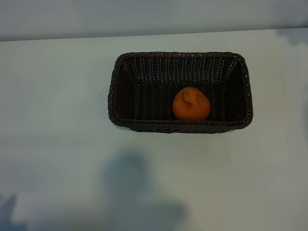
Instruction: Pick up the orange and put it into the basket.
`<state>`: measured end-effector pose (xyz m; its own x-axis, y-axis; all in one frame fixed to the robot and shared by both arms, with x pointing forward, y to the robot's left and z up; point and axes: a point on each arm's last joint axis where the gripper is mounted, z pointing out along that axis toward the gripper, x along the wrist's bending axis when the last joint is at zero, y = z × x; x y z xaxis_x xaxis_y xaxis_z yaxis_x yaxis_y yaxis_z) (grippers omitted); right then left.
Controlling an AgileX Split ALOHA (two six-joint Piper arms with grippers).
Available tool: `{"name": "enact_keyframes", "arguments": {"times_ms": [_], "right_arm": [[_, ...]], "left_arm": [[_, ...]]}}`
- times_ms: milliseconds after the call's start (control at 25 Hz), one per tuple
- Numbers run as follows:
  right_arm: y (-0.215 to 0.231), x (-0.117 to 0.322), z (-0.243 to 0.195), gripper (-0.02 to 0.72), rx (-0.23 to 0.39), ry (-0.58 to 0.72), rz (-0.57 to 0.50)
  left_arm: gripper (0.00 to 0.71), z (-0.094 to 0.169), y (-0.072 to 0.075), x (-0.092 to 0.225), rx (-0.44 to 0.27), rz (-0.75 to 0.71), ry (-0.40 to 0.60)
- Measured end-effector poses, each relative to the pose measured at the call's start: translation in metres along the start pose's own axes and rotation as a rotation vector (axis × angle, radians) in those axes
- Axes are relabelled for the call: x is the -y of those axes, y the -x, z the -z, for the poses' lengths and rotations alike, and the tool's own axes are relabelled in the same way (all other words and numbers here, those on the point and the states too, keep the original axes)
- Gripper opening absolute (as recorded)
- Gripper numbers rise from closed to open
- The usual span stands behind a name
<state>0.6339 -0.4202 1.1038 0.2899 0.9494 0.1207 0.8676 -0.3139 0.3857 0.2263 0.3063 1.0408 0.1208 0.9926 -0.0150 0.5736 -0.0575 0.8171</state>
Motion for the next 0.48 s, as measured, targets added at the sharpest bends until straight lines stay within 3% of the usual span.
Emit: {"name": "enact_keyframes", "arguments": {"times_ms": [240,480], "right_arm": [[-0.022,0.014,0.077,0.597,-0.051,0.156,0.038],[-0.057,0.061,0.181,0.597,-0.116,0.378,0.143]], "left_arm": [[0.552,0.0,0.0,0.0,0.0,0.0,0.0],[0.552,0.0,0.0,0.0,0.0,0.0,0.0]]}}
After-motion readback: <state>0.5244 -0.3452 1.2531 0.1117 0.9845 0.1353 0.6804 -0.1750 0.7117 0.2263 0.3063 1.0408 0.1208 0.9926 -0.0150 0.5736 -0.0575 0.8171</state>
